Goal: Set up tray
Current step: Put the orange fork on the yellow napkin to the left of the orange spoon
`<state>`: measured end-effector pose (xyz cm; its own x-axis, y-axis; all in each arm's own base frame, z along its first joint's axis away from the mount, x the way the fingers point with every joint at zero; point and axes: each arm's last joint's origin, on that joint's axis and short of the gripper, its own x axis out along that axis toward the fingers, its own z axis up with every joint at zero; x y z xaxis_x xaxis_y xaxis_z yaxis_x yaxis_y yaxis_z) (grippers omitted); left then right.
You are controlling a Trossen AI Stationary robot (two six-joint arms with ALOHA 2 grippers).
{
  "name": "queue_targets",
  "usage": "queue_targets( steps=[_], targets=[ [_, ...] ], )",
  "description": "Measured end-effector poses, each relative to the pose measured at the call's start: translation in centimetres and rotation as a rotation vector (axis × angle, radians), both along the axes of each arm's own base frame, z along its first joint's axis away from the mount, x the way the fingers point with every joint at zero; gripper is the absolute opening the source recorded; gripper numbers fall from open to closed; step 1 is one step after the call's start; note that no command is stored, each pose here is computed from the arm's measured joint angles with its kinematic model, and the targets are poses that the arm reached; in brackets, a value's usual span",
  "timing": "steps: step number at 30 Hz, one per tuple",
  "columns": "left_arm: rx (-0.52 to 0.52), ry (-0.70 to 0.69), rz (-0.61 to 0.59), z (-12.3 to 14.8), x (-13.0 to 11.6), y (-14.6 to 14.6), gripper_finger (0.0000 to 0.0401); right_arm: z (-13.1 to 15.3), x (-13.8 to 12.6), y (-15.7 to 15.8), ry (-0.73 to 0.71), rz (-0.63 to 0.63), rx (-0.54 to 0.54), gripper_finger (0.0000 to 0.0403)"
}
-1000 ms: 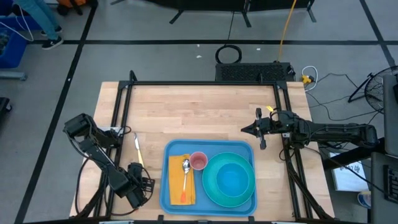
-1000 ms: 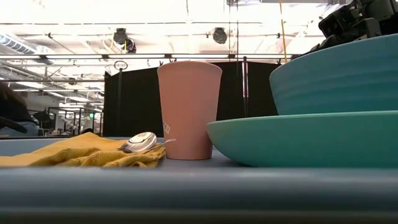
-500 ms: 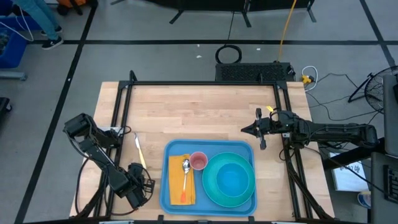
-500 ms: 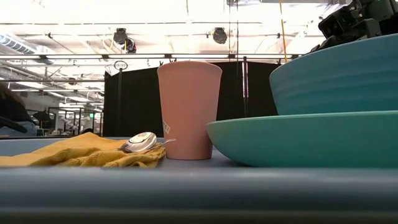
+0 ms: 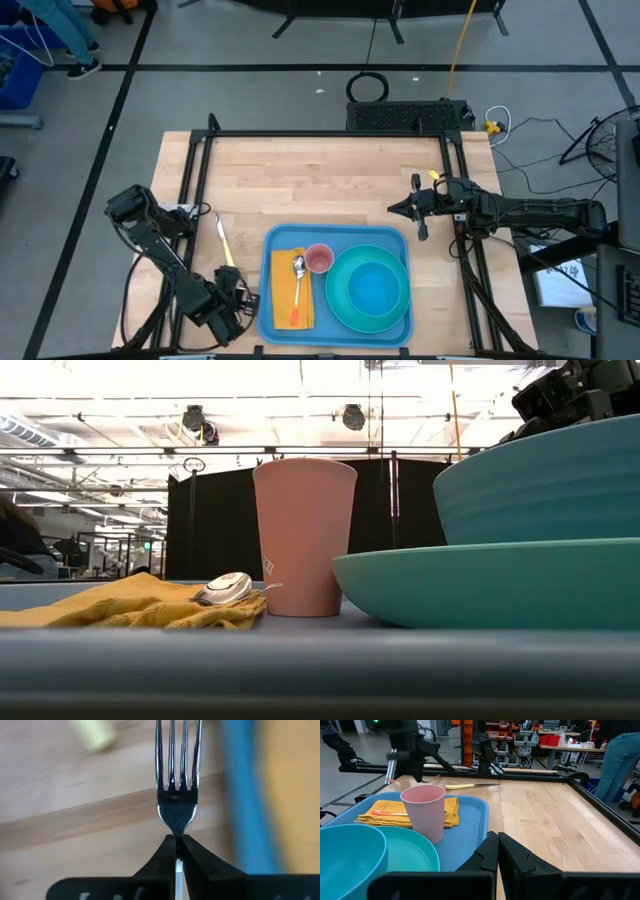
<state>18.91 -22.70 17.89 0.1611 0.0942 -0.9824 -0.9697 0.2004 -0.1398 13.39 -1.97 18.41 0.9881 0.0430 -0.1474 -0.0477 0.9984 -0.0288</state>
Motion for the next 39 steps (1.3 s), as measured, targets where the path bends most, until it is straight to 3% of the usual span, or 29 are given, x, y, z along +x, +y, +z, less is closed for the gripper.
queue_targets(
  steps=[6,12,21,39],
  targets=[
    [0.072,-0.219,-0.025,2.2,3.6,0.8,0.0009,0.0,0.0,0.0,0.000,0.000,0.001,0.0000],
    [0.082,-0.331,-0.067,2.3,7.4,3.0,0.0015,0.0,0.0,0.0,0.000,0.000,0.001,0.0000],
    [0.078,-0.255,-0.037,-0.3,10.1,4.9,0.0013,0.0,0.0,0.0,0.000,0.000,0.000,0.0000],
    [0.066,-0.162,0.020,-4.1,10.9,4.3,0.0010,0.0,0.0,0.0,0.001,0.000,-0.002,0.0000]
  ],
)
